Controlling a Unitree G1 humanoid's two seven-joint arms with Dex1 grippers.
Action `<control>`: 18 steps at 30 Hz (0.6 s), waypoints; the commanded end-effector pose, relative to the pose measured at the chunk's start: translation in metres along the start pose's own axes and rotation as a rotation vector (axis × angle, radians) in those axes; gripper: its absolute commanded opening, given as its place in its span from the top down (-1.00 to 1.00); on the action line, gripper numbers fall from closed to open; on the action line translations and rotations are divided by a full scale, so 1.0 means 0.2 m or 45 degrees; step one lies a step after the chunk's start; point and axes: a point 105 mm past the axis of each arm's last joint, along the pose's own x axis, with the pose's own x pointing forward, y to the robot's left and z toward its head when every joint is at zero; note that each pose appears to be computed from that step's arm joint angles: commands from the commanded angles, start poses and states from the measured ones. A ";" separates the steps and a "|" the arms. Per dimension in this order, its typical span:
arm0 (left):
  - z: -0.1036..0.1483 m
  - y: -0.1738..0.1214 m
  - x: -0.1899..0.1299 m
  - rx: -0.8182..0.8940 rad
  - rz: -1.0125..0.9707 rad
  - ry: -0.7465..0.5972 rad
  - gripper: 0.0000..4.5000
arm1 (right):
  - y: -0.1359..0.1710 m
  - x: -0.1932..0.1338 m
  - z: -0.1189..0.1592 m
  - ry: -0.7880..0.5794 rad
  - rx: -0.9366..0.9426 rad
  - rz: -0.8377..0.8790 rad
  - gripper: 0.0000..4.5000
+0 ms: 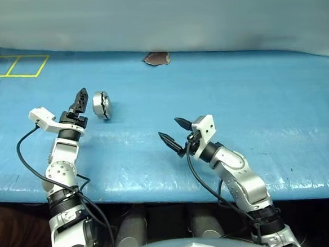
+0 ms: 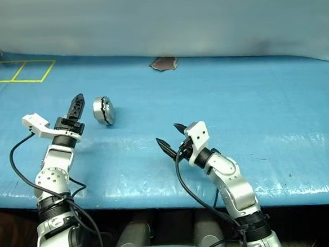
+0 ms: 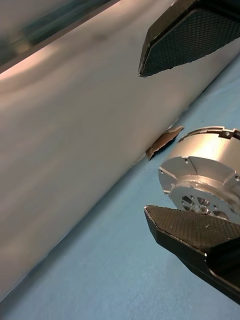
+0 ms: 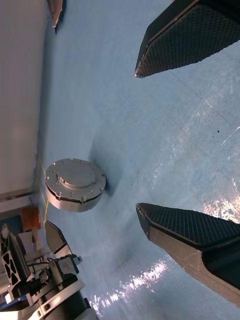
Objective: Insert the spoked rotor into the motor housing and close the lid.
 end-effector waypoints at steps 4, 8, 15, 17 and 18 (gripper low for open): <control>0.12 -0.18 0.04 -0.107 -0.219 -0.152 -0.98 | 0.02 0.01 0.08 -0.074 -0.030 0.008 -0.88; 0.11 -0.31 0.05 -0.210 -0.381 -0.155 -0.98 | 0.03 0.01 0.08 -0.068 -0.034 0.011 -0.88; -0.27 -0.36 0.17 0.039 -0.258 0.246 -0.98 | 0.01 0.02 0.09 -0.069 -0.045 0.014 -0.88; -0.37 -0.39 0.19 0.026 -0.252 0.318 -0.98 | 0.02 0.02 0.08 -0.067 -0.045 0.015 -0.88; -0.41 -0.39 0.20 0.033 -0.225 0.354 -0.98 | 0.02 0.02 0.08 -0.064 -0.046 0.015 -0.88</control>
